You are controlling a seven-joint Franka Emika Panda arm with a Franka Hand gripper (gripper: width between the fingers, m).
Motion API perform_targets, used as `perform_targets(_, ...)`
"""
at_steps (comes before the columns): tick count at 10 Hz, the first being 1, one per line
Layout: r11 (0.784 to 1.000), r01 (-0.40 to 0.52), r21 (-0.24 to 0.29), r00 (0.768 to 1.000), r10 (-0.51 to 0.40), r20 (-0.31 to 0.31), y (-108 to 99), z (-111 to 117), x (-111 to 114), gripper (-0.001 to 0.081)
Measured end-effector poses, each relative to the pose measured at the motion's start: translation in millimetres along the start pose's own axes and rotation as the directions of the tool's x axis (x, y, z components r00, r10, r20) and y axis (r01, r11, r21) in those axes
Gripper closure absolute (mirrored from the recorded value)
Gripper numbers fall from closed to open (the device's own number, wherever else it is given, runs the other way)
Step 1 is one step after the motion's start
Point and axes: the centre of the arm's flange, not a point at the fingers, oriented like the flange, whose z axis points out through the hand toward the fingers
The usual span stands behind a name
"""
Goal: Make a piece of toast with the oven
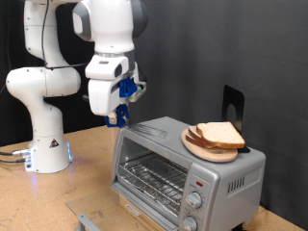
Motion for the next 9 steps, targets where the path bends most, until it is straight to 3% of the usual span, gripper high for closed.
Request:
perform_targets(5, 0.999, -0.028, 0.018, 1.0, 0.028, -0.001, -13, 15, 35, 0.0315)
perform_targets(9, 0.999, -0.032, -0.002, 0.999, 0.032, 0.011, -44, 28, 48, 0.0315)
